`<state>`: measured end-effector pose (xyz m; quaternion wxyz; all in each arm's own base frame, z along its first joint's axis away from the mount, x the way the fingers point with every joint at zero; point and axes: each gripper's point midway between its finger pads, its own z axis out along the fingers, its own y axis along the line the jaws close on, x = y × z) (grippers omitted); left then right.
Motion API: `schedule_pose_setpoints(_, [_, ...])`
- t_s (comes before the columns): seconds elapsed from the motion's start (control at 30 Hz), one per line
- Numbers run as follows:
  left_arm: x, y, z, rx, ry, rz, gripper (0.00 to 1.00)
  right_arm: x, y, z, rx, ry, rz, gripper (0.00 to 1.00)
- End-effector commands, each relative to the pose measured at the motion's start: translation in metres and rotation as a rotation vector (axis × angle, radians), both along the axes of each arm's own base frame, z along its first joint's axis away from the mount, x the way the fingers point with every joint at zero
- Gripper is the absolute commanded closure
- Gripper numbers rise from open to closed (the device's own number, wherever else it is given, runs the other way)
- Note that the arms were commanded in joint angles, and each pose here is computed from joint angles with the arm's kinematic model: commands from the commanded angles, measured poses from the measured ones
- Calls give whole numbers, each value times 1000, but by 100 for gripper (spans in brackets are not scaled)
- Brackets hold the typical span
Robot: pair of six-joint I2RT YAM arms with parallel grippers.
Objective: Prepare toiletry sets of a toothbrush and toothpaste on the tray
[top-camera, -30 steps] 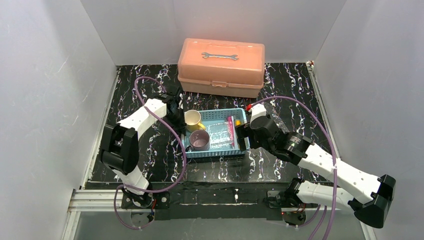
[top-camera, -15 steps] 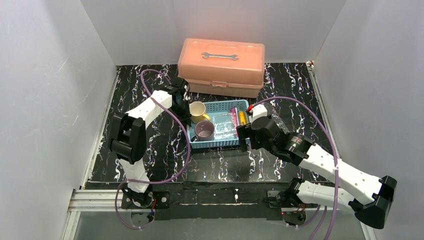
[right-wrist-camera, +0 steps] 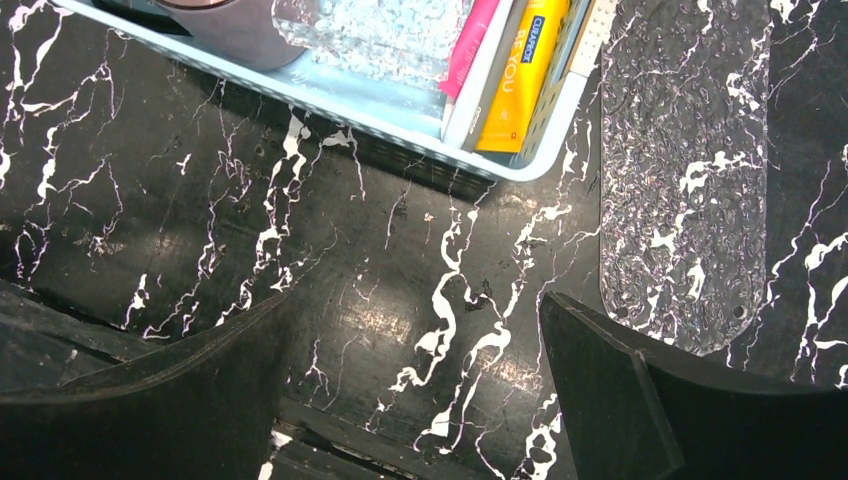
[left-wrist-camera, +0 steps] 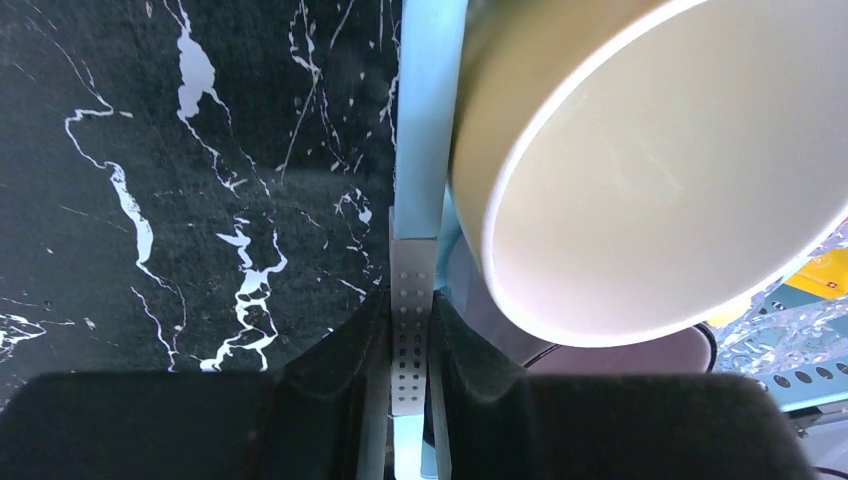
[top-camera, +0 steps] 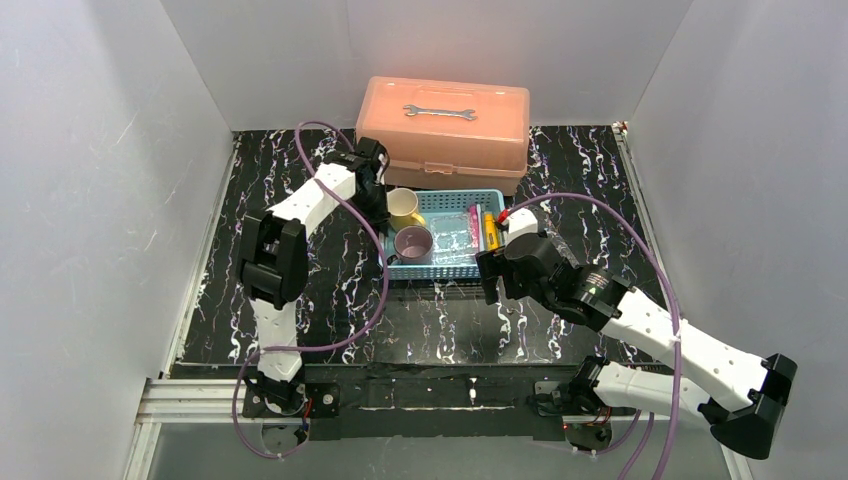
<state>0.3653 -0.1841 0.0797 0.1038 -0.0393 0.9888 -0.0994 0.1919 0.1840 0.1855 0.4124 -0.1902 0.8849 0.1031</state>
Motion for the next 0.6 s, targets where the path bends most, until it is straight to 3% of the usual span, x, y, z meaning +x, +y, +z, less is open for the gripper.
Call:
schedule_pose_setpoints(0.0, [28,8,-1,58,-69,31,100,3,-2,25,51,-42,-32,0])
schedule_pose_setpoints(0.57, [49,45,-3,73,-63,90,100,4,-15,22,33,-29,-115,0])
